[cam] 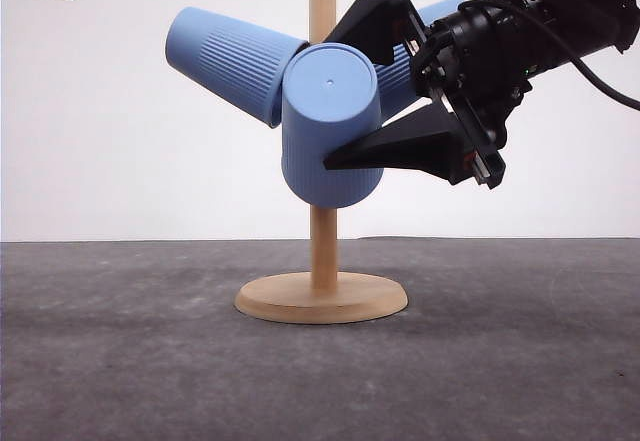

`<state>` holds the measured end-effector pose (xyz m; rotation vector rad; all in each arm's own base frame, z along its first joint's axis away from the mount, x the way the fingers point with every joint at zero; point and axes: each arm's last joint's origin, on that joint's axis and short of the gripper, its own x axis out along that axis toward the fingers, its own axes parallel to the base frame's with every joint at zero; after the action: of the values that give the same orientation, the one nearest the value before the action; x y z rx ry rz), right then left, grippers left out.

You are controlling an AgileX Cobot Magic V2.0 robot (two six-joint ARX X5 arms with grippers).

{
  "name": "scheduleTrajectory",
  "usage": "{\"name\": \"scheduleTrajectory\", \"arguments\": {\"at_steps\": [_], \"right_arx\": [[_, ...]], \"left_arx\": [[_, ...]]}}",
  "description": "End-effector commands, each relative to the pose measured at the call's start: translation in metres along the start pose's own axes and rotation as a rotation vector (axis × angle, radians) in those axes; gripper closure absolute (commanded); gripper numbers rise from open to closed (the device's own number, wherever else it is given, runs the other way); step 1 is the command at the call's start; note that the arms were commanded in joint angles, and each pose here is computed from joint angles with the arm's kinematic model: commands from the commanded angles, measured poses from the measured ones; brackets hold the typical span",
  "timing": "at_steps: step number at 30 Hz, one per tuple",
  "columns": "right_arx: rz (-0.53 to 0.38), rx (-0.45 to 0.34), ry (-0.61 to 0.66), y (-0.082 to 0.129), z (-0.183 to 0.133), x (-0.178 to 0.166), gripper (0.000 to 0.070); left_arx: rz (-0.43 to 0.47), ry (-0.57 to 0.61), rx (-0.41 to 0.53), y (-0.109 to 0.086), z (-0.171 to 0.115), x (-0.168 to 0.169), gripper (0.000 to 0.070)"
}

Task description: Place three cups

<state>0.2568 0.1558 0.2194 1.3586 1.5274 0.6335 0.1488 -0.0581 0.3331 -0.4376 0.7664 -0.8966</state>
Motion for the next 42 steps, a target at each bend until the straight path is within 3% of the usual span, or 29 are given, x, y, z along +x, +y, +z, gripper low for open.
{"name": "scheduleTrajectory", "arguments": {"at_steps": [1,11,16,20,23,29,32,36,39,42], "right_arx": [[0.012,-0.019,0.004,0.003,-0.001,0.000,0.0142],[0.001,-0.042,0.088,0.002,-0.006,0.000,0.0117],[-0.046,-0.054,0.096,-0.002,-0.014,-0.006,0.0117],[-0.085,-0.124,0.110,-0.005,-0.026,-0.015,0.0118],[-0.097,-0.249,0.106,-0.003,-0.040,-0.025,0.0119],[-0.217,-0.735,-0.046,-0.003,-0.080,-0.059,0.0120],[-0.399,-0.964,-0.210,-0.007,-0.096,-0.078,0.0120],[-0.701,-1.202,-0.475,-0.010,-0.110,-0.101,0.0120],[-0.876,-1.311,-0.672,-0.007,-0.117,-0.117,0.0120],[-0.953,-1.369,-0.803,-0.002,-0.121,-0.128,0.0120]], "left_arx": [[-0.004,-0.014,0.031,-0.003,0.004,-0.001,0.0025],[0.001,0.001,0.015,-0.002,0.002,-0.001,0.0025],[0.001,0.002,0.015,-0.002,0.002,-0.001,0.0026],[0.001,0.002,0.015,-0.002,0.002,-0.001,0.0025],[0.001,0.001,0.015,-0.002,0.002,-0.001,0.0026],[0.009,-0.001,0.014,-0.002,0.002,-0.001,0.0026],[0.040,-0.011,0.015,-0.001,0.003,-0.001,0.0026],[0.145,-0.035,0.016,0.002,0.003,-0.002,0.0026],[0.256,-0.062,0.019,0.006,0.003,-0.003,0.0027],[0.381,-0.095,0.048,0.009,0.005,-0.004,0.0027]]}}
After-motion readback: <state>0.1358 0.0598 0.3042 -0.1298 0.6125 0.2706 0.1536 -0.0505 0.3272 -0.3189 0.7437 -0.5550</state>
